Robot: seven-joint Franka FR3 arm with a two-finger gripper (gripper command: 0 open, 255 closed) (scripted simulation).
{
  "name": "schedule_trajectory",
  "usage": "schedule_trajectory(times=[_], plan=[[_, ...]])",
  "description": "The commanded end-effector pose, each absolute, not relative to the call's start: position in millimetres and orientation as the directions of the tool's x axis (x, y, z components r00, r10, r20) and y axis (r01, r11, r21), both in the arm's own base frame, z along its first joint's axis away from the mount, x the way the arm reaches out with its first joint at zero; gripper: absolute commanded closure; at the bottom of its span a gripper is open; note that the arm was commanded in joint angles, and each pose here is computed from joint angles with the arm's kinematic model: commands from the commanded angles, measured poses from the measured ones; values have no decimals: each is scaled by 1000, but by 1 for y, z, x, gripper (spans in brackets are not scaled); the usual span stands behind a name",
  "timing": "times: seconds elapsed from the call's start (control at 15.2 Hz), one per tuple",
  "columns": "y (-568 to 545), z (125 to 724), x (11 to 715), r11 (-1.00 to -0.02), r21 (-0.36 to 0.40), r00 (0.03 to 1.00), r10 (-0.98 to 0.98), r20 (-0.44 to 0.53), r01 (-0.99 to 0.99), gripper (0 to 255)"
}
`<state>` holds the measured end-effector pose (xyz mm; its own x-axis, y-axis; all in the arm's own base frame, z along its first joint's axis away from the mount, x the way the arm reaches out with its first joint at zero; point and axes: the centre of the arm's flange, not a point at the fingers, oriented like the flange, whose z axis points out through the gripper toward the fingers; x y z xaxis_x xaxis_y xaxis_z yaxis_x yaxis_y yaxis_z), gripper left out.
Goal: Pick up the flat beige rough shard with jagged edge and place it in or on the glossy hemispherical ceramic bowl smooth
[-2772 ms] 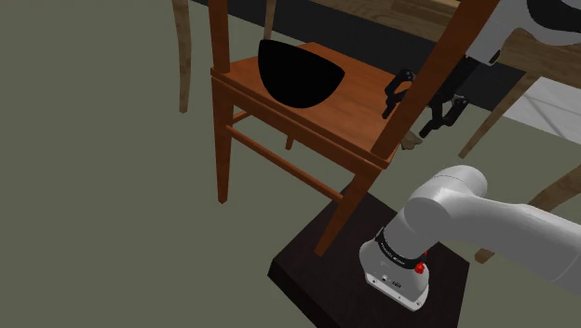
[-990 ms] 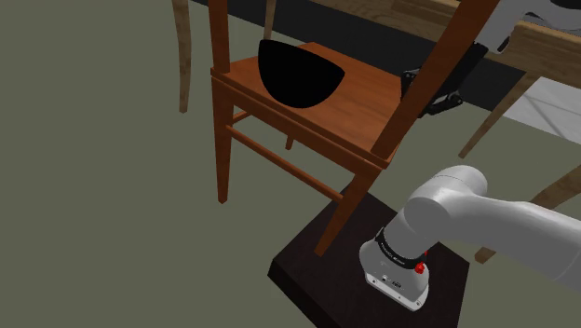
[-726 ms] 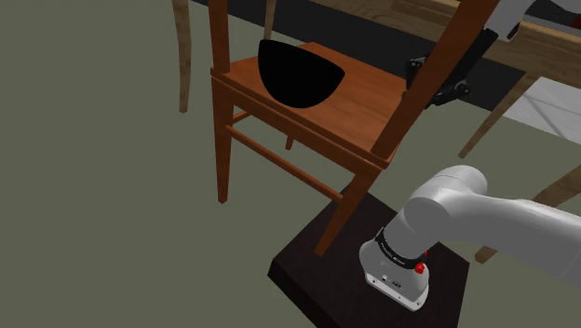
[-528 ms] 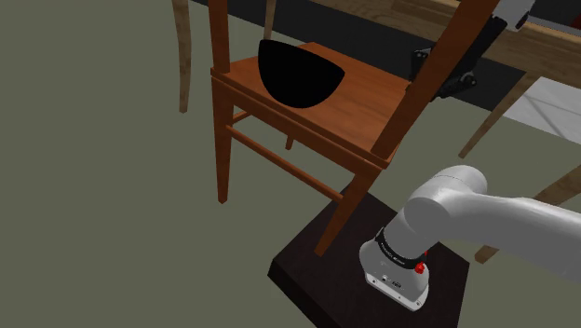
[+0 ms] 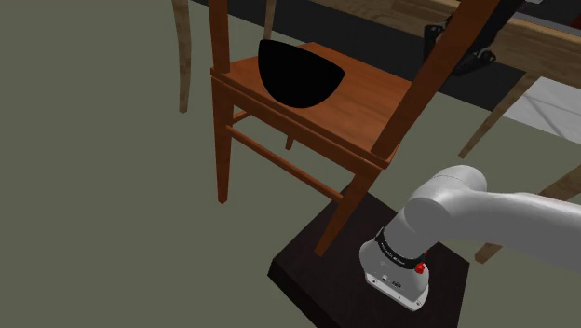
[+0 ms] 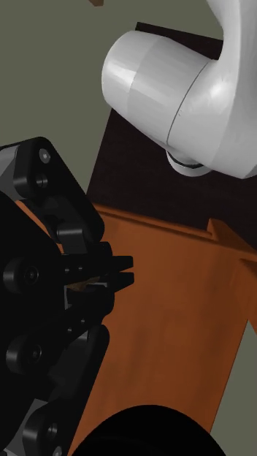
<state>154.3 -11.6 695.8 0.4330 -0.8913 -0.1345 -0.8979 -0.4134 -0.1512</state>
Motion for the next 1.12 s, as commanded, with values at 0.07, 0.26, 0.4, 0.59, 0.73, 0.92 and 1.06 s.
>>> schedule_trajectory(times=[0.07,0.26,0.4,0.59,0.73,0.92,1.06], plan=[[-11,711,154,-413,-151,433,-891,-135,-898,255],[-11,727,154,-413,-151,433,-891,-135,-898,255],[-11,738,154,-413,-151,433,-891,-135,-898,255],[-11,754,154,-413,-151,433,-891,-135,-898,255],[-11,763,154,-413,-151,433,-891,-135,-898,255],[7,764,189,-413,-151,433,-891,-135,-898,255],[20,764,213,-413,-151,433,-891,-135,-898,255]])
